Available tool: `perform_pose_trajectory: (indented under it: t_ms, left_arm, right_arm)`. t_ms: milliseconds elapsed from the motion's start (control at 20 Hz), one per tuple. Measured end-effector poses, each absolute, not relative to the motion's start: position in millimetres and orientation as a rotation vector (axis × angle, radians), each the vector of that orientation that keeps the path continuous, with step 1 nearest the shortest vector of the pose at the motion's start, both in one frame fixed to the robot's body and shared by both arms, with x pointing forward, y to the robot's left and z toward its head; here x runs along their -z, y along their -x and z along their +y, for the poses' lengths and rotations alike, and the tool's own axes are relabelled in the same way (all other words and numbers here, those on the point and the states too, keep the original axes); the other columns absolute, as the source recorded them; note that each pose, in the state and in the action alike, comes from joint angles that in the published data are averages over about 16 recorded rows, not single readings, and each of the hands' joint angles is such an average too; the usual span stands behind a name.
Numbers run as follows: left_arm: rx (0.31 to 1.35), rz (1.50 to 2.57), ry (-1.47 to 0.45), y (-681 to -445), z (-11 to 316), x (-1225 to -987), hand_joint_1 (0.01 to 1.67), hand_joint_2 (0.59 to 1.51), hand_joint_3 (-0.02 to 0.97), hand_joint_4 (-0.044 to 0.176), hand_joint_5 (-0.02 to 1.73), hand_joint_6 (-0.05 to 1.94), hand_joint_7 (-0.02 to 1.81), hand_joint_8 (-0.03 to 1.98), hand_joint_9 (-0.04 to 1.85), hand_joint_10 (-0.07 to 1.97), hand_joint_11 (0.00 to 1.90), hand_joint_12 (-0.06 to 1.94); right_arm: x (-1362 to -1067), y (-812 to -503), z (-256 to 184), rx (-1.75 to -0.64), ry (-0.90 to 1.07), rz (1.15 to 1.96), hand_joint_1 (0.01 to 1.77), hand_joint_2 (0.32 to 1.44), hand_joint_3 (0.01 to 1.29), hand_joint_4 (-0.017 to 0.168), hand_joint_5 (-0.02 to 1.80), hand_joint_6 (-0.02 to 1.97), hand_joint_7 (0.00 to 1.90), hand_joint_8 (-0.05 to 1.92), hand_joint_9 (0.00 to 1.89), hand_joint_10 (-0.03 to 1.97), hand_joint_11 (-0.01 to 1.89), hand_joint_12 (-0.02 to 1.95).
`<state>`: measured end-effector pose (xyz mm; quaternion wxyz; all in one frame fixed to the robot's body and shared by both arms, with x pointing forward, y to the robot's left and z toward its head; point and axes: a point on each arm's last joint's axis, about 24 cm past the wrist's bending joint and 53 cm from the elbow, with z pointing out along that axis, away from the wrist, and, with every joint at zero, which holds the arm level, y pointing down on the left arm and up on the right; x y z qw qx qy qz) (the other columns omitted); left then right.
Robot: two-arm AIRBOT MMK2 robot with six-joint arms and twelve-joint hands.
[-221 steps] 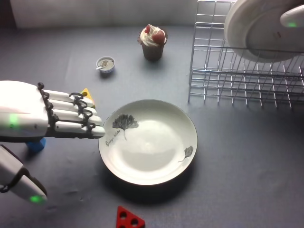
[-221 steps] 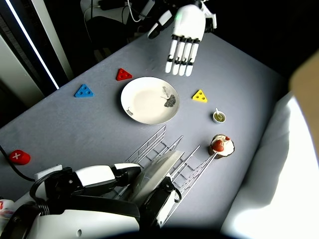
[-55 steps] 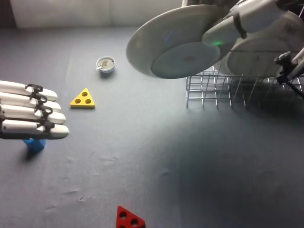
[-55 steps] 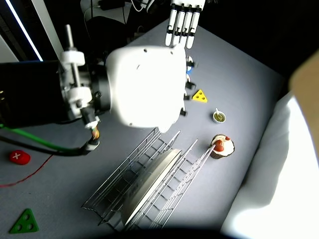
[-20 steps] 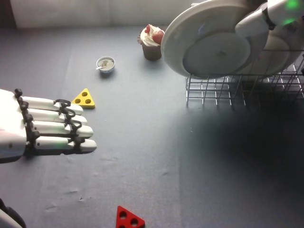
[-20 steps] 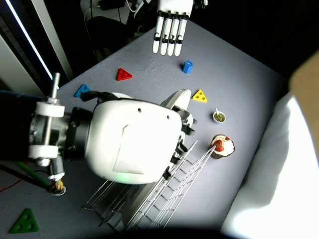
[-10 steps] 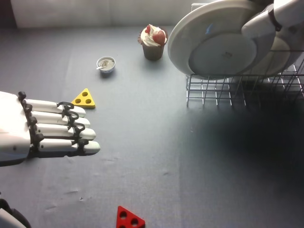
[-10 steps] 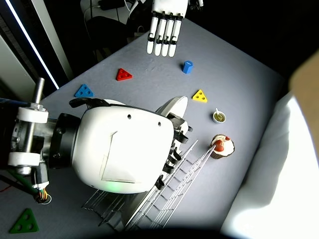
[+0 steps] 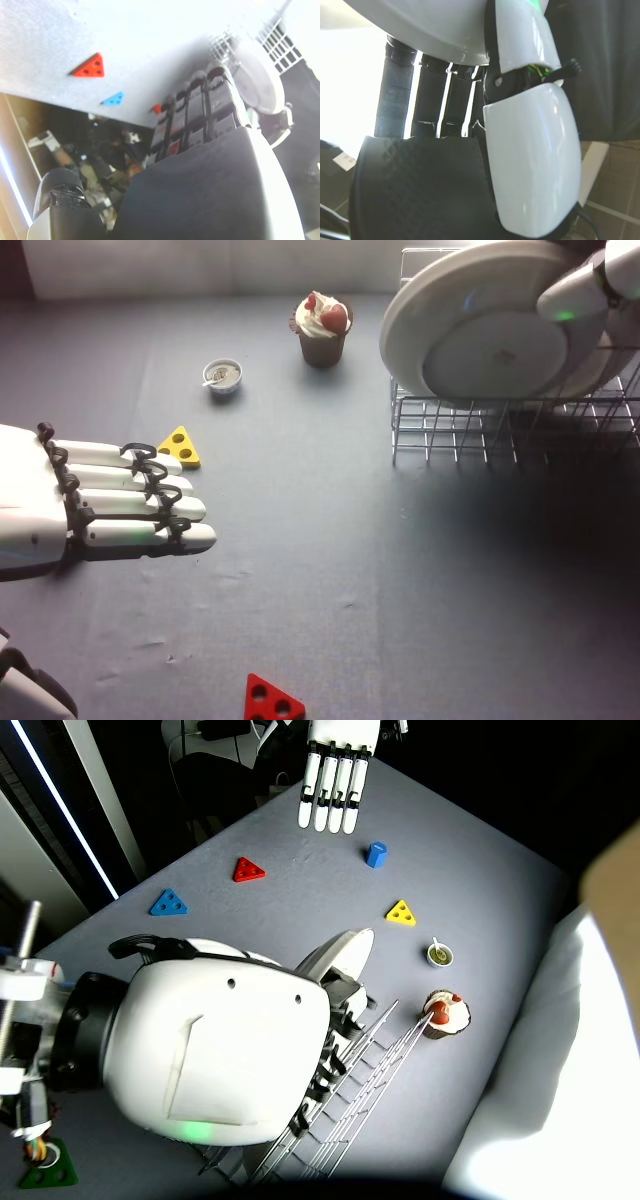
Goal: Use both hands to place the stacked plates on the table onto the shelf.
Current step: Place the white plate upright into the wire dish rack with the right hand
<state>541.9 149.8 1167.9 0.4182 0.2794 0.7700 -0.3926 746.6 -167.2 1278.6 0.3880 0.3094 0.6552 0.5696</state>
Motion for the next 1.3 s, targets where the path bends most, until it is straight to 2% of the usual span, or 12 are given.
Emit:
perform_pose_trajectory:
  t_ms: [250,500,750,1000,1300]
  left_arm:
    - [0.989,1.931,-0.692,-542,150,-1169,0.11,0.914,0.004,0.002,0.02,0.01,0.03,0.0,0.03,0.0,0.04,0.01]
    - [0.992,1.93,-0.68,-543,150,-1170,0.12,0.915,0.004,0.002,0.02,0.01,0.02,0.0,0.03,0.0,0.03,0.01]
    - [0.994,1.93,-0.667,-544,150,-1171,0.12,0.911,0.004,0.002,0.02,0.01,0.02,0.01,0.03,0.0,0.03,0.01]
    - [0.996,1.929,-0.654,-545,151,-1173,0.12,0.914,0.004,0.002,0.02,0.01,0.02,0.01,0.02,0.0,0.03,0.01]
    - [0.999,1.928,-0.646,-545,151,-1174,0.12,0.91,0.004,0.002,0.02,0.01,0.02,0.01,0.02,0.01,0.03,0.01]
  right_arm:
    - [-1273,-747,-176,-1.417,-0.817,1.667,1.48,0.94,0.01,-0.009,0.93,0.78,1.09,0.57,1.16,0.7,0.98,1.3]
    - [-1271,-747,-184,-1.393,-0.832,1.665,1.47,0.95,0.01,-0.009,0.92,0.8,1.09,0.61,1.13,0.78,1.06,0.95]
    - [-1270,-747,-193,-1.378,-0.831,1.661,1.45,0.95,0.01,-0.009,0.92,0.82,1.13,0.57,1.15,0.77,1.17,0.56]
    - [-1270,-745,-199,-1.366,-0.818,1.661,1.42,0.95,0.01,-0.008,0.92,0.83,1.17,0.57,1.17,0.56,1.27,0.19]
    - [-1269,-743,-200,-1.362,-0.788,1.672,1.36,0.97,0.01,-0.006,0.93,0.84,1.15,0.39,1.2,0.22,1.3,0.08]
